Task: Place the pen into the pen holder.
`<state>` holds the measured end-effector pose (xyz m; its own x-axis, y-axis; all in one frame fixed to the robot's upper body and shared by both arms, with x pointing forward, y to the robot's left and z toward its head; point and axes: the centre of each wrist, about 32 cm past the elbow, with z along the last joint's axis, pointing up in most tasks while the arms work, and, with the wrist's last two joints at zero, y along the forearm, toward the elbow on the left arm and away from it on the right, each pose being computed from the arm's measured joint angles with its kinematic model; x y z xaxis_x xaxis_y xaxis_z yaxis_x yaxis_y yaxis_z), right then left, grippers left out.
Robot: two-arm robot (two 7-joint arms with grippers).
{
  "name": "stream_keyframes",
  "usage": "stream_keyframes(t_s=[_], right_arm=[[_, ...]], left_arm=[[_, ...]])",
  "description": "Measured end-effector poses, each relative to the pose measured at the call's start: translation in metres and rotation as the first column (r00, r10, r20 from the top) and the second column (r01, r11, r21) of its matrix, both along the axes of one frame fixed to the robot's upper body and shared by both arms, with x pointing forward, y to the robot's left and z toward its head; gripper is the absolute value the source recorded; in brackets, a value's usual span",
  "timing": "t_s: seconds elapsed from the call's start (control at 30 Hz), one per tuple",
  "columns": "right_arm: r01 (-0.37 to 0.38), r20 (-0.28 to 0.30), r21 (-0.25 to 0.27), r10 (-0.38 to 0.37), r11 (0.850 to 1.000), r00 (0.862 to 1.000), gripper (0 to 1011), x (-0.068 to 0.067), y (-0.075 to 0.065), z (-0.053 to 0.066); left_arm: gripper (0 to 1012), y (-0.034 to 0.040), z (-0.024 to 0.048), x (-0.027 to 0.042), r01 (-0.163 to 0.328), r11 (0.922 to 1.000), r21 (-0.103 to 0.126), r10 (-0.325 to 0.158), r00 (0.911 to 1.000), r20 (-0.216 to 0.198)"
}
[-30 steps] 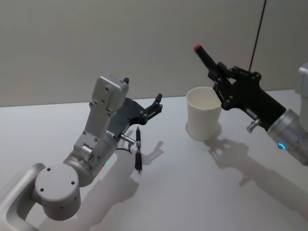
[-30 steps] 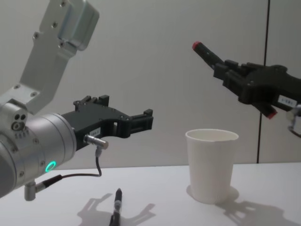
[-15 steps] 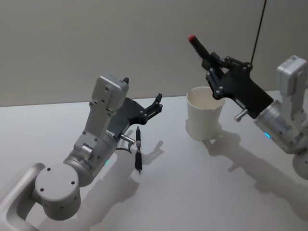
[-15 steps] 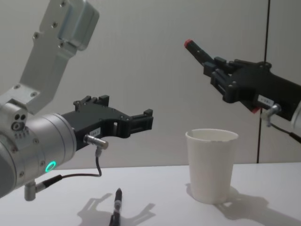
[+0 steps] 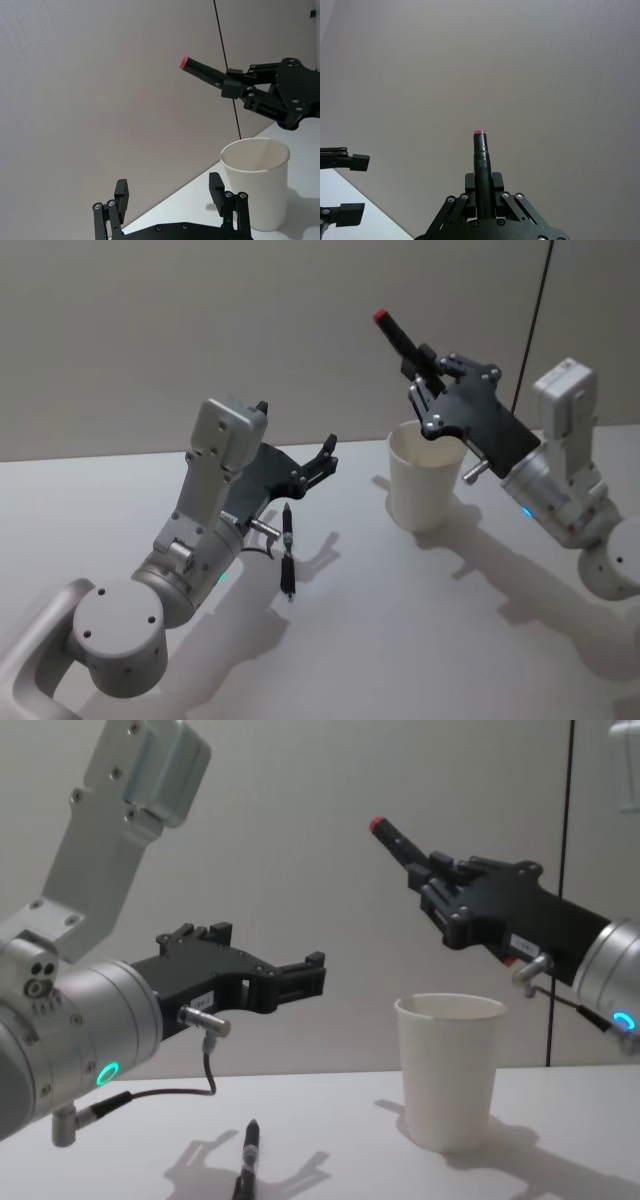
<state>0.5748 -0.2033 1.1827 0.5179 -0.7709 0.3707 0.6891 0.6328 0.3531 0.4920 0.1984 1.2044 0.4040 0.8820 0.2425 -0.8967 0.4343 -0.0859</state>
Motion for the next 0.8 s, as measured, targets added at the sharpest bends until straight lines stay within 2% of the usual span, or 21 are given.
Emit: stream_keyframes(t_s=[0.8], right_arm=[[0.017,0.005,0.008,-0.017,1.0,1.0,190,0.025,0.018,-0.023]], left_arm=[[1001,0.0,0.0,0.0,0.0,1.0,0.0,0.0,1.0,0.0]])
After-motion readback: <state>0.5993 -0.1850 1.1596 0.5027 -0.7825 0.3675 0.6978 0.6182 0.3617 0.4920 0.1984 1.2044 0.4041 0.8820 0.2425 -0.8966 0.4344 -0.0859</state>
